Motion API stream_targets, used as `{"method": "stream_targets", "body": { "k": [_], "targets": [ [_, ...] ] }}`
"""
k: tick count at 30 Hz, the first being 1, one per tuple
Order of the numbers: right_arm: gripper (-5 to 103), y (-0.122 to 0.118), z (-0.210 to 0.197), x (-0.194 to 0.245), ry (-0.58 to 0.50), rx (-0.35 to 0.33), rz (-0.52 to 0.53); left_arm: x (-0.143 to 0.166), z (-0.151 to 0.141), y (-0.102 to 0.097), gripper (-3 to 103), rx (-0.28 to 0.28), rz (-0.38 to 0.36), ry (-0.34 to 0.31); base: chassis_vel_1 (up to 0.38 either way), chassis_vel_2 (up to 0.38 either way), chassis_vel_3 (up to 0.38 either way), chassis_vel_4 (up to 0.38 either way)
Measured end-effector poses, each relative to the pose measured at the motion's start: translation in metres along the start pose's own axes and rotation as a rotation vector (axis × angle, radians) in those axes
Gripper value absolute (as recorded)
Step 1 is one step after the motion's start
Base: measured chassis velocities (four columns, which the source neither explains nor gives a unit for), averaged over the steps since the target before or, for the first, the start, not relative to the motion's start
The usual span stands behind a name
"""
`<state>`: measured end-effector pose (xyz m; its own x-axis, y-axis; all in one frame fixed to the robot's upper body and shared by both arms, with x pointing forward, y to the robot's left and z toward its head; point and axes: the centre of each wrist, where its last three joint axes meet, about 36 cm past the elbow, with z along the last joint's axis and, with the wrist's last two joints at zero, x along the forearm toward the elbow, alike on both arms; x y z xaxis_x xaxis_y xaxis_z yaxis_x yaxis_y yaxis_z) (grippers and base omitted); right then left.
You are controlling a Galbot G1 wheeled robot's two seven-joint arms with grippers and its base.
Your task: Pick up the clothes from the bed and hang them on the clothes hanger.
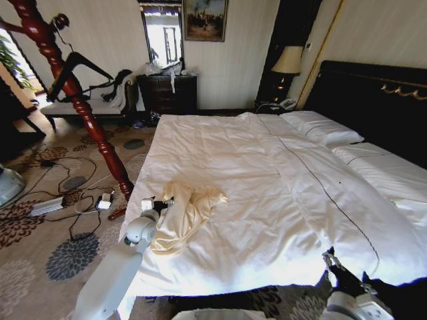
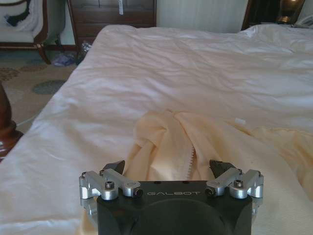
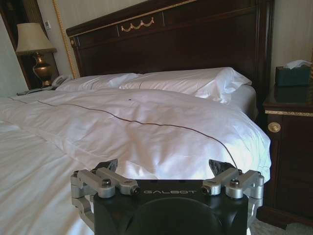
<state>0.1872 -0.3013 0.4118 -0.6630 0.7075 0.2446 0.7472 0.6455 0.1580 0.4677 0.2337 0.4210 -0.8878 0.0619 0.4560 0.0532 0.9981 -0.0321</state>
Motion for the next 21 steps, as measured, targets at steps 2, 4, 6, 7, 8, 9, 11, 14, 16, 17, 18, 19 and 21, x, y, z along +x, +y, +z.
{"method": "stream_targets", "body": {
  "k": [2, 4, 6, 7, 8, 9, 11, 14, 16, 17, 18, 19, 21],
  "targets": [
    [100, 0.0, 0.0, 0.001, 0.0, 0.001, 0.001, -0.002, -0.001, -0.001, 99, 0.0, 0.002, 0.008, 0.0, 0.0, 0.0, 0.0],
    [100, 0.0, 0.0, 0.002, 0.0, 0.002, 0.002, -0.006, -0.002, 0.0, 96, 0.005, -0.003, 0.02, 0.0, 0.0, 0.0, 0.0],
    [100, 0.0, 0.0, 0.002, -0.001, 0.003, 0.003, -0.008, -0.001, 0.002, 94, 0.009, -0.006, 0.027, 0.0, 0.0, 0.0, 0.0],
    [100, -0.001, 0.0, 0.002, -0.001, 0.004, 0.004, -0.01, -0.001, 0.003, 92, 0.014, -0.012, 0.031, 0.0, 0.0, 0.0, 0.0],
    [100, -0.001, 0.001, 0.003, -0.003, 0.004, 0.005, -0.012, -0.002, 0.006, 92, 0.018, -0.017, 0.03, 0.0, 0.0, 0.0, 0.0],
    [100, -0.001, 0.001, 0.003, -0.004, 0.005, 0.006, -0.013, -0.003, 0.008, 86, 0.024, -0.024, 0.024, 0.0, 0.0, 0.0, 0.0],
    [100, -0.001, 0.001, 0.003, -0.003, 0.004, 0.008, -0.013, -0.006, 0.012, 76, 0.033, -0.029, 0.012, 0.0, 0.0, 0.0, 0.0],
    [100, -0.001, 0.001, 0.004, -0.003, 0.004, 0.008, -0.011, -0.01, 0.017, 65, 0.04, -0.028, 0.0, 0.0, 0.0, 0.0, 0.0],
    [100, -0.001, 0.002, 0.004, -0.002, 0.004, 0.008, -0.01, -0.013, 0.019, 65, 0.044, -0.026, -0.006, 0.0, 0.0, 0.0, 0.0],
    [100, -0.001, 0.002, 0.005, -0.002, 0.003, 0.008, -0.009, -0.014, 0.02, 59, 0.046, -0.025, -0.008, 0.0, 0.0, 0.0, 0.0],
    [100, 0.0, 0.003, 0.005, 0.0, 0.003, 0.007, -0.009, -0.015, 0.022, 54, 0.05, -0.024, -0.01, 0.0, 0.0, 0.0, 0.0],
    [100, 0.0, 0.003, 0.006, 0.0, 0.004, 0.006, -0.008, -0.015, 0.025, 49, 0.054, -0.024, -0.013, 0.0, 0.0, 0.0, 0.0],
    [100, 0.001, 0.004, 0.007, 0.002, 0.004, 0.005, -0.008, -0.015, 0.028, 37, 0.057, -0.026, -0.015, 0.0, 0.0, 0.0, 0.0]
  ]
}}
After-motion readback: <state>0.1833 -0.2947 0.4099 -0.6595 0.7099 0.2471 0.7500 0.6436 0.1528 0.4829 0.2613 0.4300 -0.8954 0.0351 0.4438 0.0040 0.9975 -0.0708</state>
